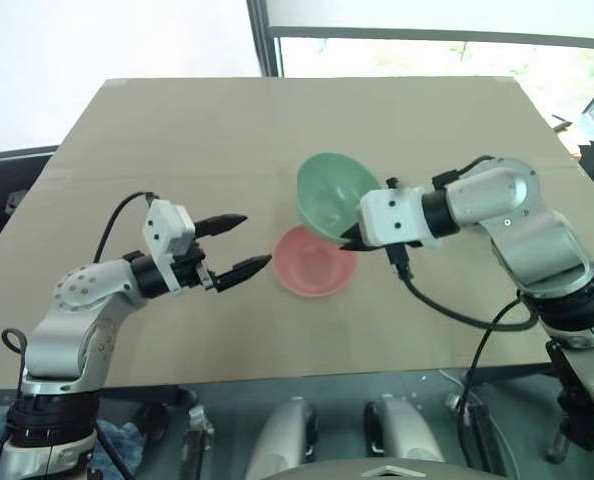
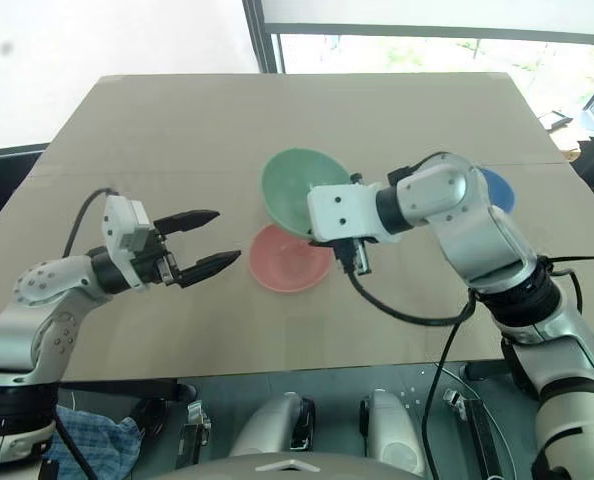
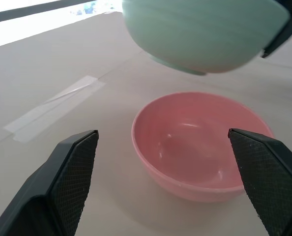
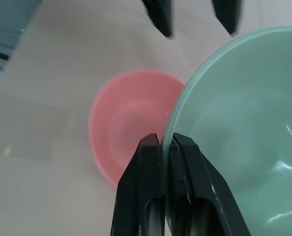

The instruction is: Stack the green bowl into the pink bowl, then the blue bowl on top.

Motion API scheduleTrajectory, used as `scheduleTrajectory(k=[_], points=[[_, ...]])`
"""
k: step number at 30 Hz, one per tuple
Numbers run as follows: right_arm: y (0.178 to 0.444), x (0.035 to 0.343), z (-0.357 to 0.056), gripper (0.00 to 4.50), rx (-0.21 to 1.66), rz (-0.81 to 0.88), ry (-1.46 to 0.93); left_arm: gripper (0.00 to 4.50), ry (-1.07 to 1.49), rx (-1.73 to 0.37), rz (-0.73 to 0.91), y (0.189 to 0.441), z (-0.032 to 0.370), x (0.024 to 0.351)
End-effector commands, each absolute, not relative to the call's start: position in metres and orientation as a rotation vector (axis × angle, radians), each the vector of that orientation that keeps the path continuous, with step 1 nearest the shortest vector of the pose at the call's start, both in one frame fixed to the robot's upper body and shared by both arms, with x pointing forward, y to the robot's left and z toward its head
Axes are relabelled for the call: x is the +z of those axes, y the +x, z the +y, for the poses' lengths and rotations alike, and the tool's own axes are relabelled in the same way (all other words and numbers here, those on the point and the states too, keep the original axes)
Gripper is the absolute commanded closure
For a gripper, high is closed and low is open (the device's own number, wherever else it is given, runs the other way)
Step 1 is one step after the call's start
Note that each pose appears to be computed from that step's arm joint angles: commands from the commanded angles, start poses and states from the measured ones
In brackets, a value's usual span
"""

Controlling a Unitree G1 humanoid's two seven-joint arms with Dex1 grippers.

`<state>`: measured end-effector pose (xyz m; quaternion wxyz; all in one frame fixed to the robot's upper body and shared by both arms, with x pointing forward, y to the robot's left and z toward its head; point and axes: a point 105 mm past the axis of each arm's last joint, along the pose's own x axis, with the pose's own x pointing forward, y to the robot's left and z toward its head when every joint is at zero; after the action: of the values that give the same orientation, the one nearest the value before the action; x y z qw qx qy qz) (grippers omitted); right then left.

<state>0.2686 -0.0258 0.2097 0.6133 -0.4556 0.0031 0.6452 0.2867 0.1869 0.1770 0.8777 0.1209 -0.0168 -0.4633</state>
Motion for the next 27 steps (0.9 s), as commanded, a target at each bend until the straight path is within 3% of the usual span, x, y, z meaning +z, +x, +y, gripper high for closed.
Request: scheduleTrajectory(k=[1, 7, 10, 13, 18, 23, 27], points=[[0.26, 0.214, -0.023, 3.54, 1.488, -0.009, -1.054, 0.0, 0.289, -0.989, -0.057, 0.288, 0.187, 0.184], [0.26, 0.216, -0.021, 0.96, 1.464, -0.016, -1.038, 0.0, 0.297, -1.005, -0.051, 0.291, 0.188, 0.185], [0.266, 0.219, -0.026, 0.08, 1.413, 0.0, -1.013, 0.0, 0.298, -1.017, -0.056, 0.291, 0.185, 0.187], [0.288, 0.221, -0.052, 0.08, 1.281, 0.062, -1.017, 0.0, 0.293, -1.034, -0.069, 0.291, 0.179, 0.188], [0.339, 0.222, -0.14, 0.08, 0.923, 0.218, -0.984, 0.0, 0.257, -1.104, -0.125, 0.291, 0.152, 0.194], [0.359, 0.218, -0.21, 0.08, 0.661, 0.289, -0.876, 0.0, 0.227, -1.181, -0.18, 0.293, 0.126, 0.202], [0.362, 0.205, -0.242, 0.08, 0.545, 0.347, -0.795, 0.0, 0.213, -1.235, -0.212, 0.296, 0.109, 0.208]])
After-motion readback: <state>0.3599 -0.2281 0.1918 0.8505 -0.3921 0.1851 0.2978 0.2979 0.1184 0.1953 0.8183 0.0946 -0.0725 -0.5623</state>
